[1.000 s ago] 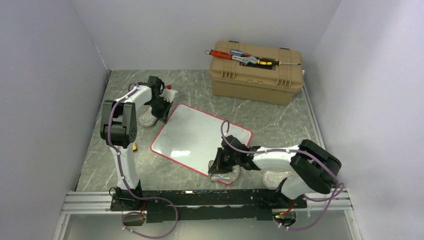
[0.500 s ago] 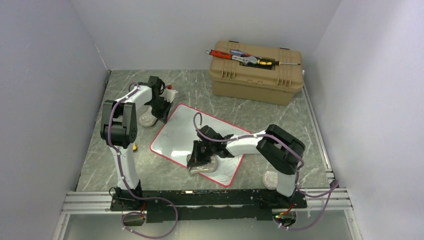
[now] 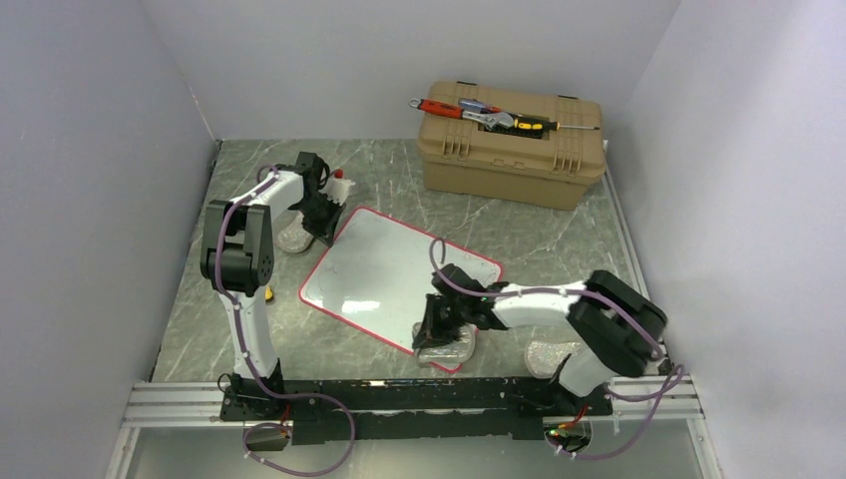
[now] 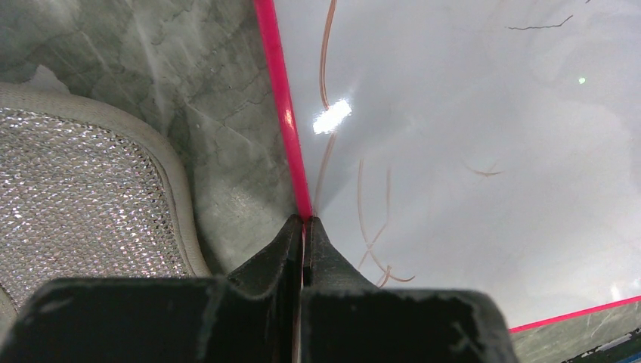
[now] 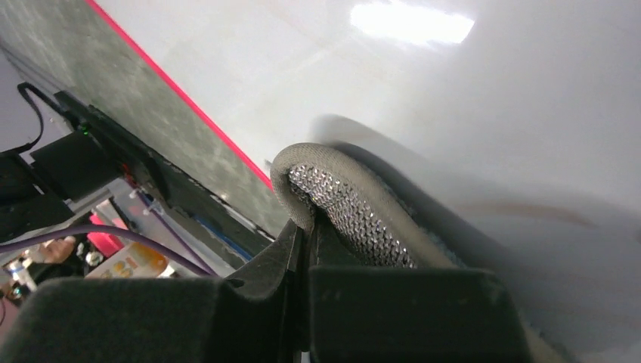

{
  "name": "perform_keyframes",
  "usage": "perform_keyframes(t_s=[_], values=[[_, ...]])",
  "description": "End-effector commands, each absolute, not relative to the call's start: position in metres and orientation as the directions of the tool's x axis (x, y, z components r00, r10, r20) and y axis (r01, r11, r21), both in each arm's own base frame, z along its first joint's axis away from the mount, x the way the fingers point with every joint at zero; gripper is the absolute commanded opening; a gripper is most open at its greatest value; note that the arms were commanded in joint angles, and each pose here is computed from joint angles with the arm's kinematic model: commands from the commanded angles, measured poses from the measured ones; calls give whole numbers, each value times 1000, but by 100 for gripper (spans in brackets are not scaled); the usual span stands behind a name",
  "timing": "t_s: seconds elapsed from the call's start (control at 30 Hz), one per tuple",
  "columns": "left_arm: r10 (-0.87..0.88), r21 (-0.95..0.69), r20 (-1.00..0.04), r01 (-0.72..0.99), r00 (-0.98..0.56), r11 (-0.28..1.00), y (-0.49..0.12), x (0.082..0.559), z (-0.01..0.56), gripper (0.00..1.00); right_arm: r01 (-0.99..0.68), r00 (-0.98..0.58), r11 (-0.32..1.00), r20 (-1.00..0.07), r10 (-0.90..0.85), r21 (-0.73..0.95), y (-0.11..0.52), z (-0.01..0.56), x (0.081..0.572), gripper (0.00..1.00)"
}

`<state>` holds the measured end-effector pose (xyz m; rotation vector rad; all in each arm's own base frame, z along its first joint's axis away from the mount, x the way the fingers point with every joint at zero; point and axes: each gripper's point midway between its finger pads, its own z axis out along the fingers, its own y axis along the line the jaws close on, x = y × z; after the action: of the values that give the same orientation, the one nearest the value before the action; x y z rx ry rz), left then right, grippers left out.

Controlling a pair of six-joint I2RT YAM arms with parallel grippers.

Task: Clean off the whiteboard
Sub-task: Hold the whiteboard at the center of the board.

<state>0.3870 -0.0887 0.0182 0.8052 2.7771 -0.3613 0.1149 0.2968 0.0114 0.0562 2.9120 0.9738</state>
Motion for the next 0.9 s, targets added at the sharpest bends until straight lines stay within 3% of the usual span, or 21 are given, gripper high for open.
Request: perform_keyframes(t_s=[0.0, 0.2, 0.57, 0.7, 0.87], values=[[521, -235, -133, 537, -843, 810, -92, 346, -22, 4, -13, -1000, 928, 3, -15, 373, 277, -54, 103, 0], [525, -234, -130, 540, -841, 808, -96, 347, -19, 4, -113, -993, 918, -22, -113, 380, 327, -56, 130, 0], [533, -223, -140, 551, -835, 804, -95, 351, -17, 4, 239, -967, 927, -16, 255, 289, 191, -58, 116, 0], [530, -226, -139, 548, -836, 805, -95, 351, -16, 4, 213, -974, 921, 0, 226, 326, 221, -68, 131, 0], [528, -226, -136, 545, -838, 807, -95, 351, -15, 4, 70, -997, 895, -3, 80, 440, 317, -69, 157, 0]])
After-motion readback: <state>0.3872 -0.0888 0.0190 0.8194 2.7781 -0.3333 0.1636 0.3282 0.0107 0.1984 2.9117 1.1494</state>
